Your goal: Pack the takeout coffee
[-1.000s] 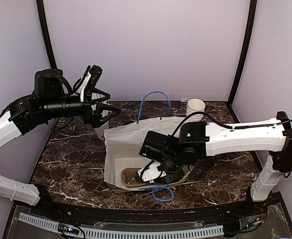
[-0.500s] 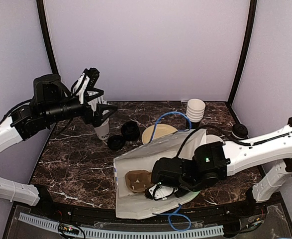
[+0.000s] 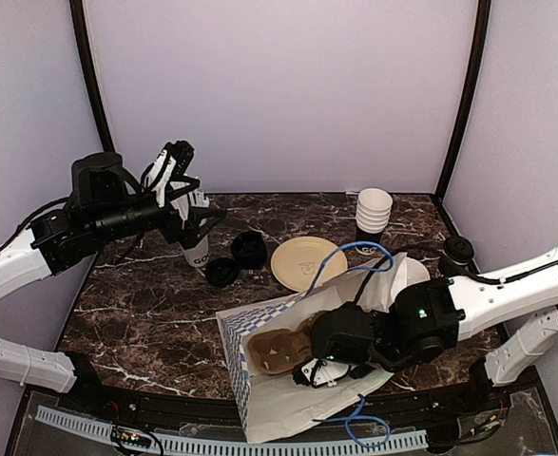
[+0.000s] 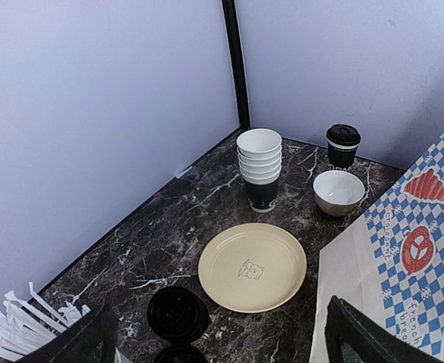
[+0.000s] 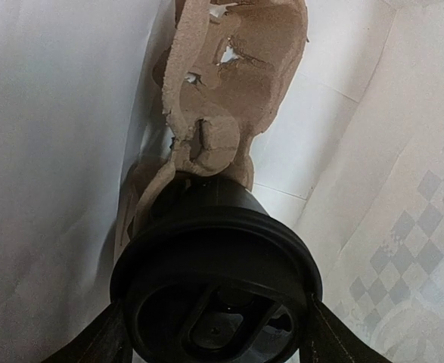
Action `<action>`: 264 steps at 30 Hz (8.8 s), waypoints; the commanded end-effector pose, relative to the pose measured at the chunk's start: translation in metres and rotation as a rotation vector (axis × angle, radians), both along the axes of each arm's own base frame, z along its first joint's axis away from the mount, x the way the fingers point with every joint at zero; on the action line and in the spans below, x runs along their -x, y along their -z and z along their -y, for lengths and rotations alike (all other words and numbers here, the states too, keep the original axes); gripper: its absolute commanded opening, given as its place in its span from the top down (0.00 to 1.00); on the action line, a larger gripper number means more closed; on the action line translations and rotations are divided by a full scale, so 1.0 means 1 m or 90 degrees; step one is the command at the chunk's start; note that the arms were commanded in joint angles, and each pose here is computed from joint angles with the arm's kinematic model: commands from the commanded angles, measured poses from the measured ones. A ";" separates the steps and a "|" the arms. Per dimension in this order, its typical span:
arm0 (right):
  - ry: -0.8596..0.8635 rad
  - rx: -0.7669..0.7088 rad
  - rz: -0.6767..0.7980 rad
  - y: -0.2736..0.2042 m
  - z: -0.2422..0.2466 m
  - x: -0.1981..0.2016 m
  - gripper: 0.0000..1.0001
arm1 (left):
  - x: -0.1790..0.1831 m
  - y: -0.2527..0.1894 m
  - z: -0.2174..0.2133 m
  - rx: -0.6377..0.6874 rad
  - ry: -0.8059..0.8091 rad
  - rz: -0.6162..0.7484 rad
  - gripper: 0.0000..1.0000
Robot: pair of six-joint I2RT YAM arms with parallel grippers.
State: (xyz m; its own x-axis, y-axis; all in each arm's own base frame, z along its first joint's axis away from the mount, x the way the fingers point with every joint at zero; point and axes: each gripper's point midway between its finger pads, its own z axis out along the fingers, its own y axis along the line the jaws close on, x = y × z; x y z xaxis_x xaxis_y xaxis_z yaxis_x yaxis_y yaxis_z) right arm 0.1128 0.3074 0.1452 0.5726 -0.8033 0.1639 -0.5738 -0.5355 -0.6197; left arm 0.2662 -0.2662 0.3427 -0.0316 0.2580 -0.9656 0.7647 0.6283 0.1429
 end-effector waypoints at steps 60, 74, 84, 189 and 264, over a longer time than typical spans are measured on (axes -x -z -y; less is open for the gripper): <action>-0.042 -0.025 -0.163 -0.039 0.014 0.028 0.48 | 0.011 0.016 0.011 0.018 0.063 -0.017 0.02; 0.014 0.001 -0.156 -0.012 0.017 0.005 0.48 | 0.013 0.017 0.011 0.020 0.068 -0.018 0.02; 0.015 -0.012 -0.187 -0.003 0.013 0.007 0.48 | 0.014 0.020 0.013 0.019 0.073 -0.023 0.02; 0.171 -0.147 -0.466 -0.096 -0.070 -0.093 0.01 | 0.031 -0.023 -0.003 0.017 0.057 -0.095 0.03; 1.055 -0.329 -0.320 0.003 0.350 -0.254 0.08 | 0.049 0.028 0.076 -0.045 0.313 -0.244 1.00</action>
